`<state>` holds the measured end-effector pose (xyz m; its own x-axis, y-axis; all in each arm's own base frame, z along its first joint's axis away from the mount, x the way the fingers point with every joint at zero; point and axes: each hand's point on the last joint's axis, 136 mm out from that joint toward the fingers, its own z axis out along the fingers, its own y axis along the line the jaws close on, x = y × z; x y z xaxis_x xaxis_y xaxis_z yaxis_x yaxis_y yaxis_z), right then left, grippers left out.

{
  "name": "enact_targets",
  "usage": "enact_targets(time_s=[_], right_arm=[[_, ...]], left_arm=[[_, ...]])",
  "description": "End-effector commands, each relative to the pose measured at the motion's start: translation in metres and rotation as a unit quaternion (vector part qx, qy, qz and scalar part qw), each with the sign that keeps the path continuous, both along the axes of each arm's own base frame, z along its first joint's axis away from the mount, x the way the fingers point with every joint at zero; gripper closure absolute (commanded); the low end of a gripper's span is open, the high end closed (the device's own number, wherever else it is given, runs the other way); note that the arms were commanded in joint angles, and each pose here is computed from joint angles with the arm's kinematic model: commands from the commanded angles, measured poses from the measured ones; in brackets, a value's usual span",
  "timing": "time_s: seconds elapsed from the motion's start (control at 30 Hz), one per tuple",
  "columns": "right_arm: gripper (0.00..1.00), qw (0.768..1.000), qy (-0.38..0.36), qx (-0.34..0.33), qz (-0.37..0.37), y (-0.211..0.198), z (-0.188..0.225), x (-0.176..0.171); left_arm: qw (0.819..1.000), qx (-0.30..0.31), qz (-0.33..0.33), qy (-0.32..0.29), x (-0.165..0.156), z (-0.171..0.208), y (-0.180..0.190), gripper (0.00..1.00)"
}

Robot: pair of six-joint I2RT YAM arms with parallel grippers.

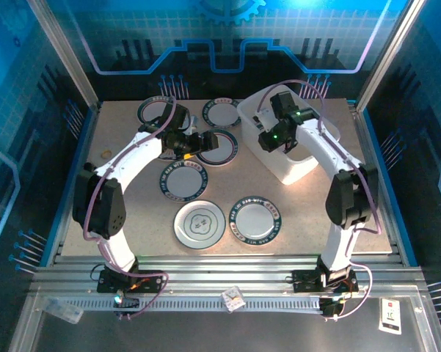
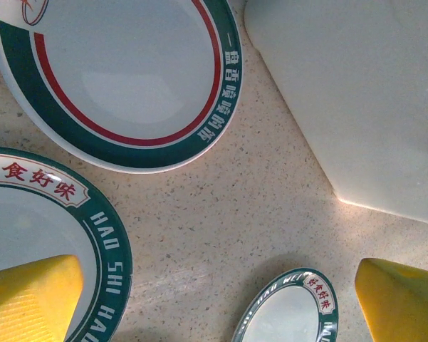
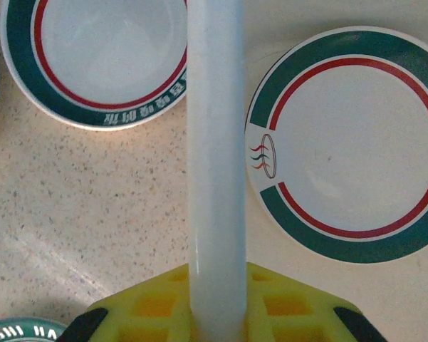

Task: Place the plates into the plastic bin on the countertop

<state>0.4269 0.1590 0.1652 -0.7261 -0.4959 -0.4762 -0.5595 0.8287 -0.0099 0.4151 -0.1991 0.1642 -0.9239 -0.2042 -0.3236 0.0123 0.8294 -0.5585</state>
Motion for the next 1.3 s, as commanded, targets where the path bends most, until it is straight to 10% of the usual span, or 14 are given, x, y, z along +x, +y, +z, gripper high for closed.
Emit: enact_targets(time_s=[0.0, 0.3, 0.47, 0.63, 1.27], right_arm=[[0.84, 1.000, -0.002, -0.001, 0.031, -0.001, 0.014, -0.027], [0.79, 0.998, 0.002, -0.002, 0.063, -0.013, 0.013, -0.072], [0.44, 0.998, -0.013, 0.010, 0.057, -0.020, 0.025, -0.080], [0.31, 0.996, -0.034, 0.063, 0.051, -0.015, 0.057, -0.069], [0.25, 0.968, -0.032, 0.171, -0.182, -0.030, 0.077, 0.027]], left_arm=[[1.000, -0.016, -0.009, -0.022, -0.004, 0.018, -0.005, 0.01], [1.000, -0.011, -0.007, -0.026, 0.002, 0.019, -0.006, 0.01], [1.000, 0.002, 0.006, -0.030, 0.013, 0.016, -0.003, 0.01], [0.999, 0.018, 0.008, -0.047, 0.026, 0.022, -0.002, 0.01], [0.994, 0.042, 0.028, -0.095, 0.059, 0.027, 0.010, 0.01]])
